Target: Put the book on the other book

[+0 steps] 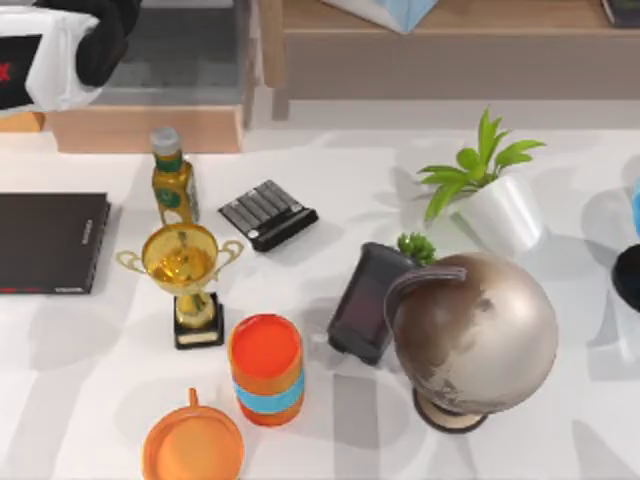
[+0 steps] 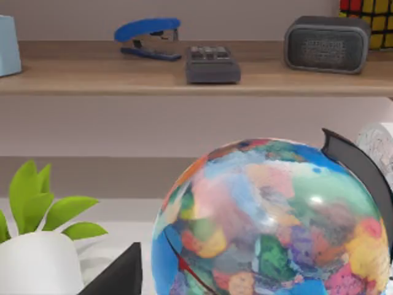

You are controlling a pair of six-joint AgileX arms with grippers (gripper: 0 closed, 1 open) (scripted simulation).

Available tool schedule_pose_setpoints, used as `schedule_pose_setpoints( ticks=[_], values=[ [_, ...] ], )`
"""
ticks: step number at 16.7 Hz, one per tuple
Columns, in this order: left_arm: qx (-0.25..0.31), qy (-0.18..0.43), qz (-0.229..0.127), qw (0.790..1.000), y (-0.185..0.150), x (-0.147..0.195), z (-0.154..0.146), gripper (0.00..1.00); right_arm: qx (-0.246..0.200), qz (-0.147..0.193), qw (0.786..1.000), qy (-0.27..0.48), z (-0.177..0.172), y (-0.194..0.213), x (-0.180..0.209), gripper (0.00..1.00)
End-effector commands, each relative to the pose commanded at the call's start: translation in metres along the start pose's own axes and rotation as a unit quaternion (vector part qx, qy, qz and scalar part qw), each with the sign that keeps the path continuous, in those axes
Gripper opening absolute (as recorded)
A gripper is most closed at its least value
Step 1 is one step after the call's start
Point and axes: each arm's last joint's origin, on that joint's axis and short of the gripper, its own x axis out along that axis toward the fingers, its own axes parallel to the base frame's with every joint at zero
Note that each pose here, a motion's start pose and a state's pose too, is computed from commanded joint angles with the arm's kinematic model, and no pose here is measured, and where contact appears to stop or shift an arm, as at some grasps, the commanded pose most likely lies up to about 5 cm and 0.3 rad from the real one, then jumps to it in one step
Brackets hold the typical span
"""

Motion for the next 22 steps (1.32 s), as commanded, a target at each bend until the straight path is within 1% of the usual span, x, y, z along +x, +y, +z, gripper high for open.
schedule_pose_setpoints(
  ticks=[1, 2, 12, 14, 16, 18, 19, 20, 22],
  values=[
    [0.000, 0.000, 0.000, 1.000, 0.000, 0.000, 0.000, 0.02, 0.000, 0.000, 1.000, 0.000, 0.000, 0.000, 0.000, 1.00],
    [0.000, 0.000, 0.000, 1.000, 0.000, 0.000, 0.000, 0.00, 0.000, 0.000, 1.000, 0.000, 0.000, 0.000, 0.000, 1.00],
    [-0.001, 0.005, 0.001, 1.000, 0.000, -0.001, -0.002, 0.00, 0.000, 0.000, 1.000, 0.000, 0.000, 0.000, 0.000, 1.00],
    [0.000, 0.018, 0.018, 1.000, 0.001, -0.002, -0.009, 0.00, 0.000, 0.000, 1.000, 0.000, 0.000, 0.000, 0.000, 1.00],
    [0.009, 0.019, 0.052, 0.998, 0.008, -0.003, -0.010, 0.00, 0.000, 0.000, 1.000, 0.000, 0.000, 0.000, 0.000, 1.00],
    [0.014, 0.005, 0.082, 0.996, 0.020, -0.008, 0.004, 0.00, 0.000, 0.000, 1.000, 0.000, 0.000, 0.000, 0.000, 1.00],
    [0.010, -0.004, 0.089, 0.996, 0.025, -0.011, 0.011, 0.00, 0.000, 0.000, 1.000, 0.000, 0.000, 0.000, 0.000, 1.00],
    [0.004, -0.012, 0.088, 0.996, 0.026, -0.013, 0.018, 0.00, 0.000, 0.000, 1.000, 0.000, 0.000, 0.000, 0.000, 1.00],
    [-0.013, -0.021, 0.062, 0.998, 0.022, -0.015, 0.025, 0.00, 0.000, 0.000, 1.000, 0.000, 0.000, 0.000, 0.000, 1.00]
  ],
)
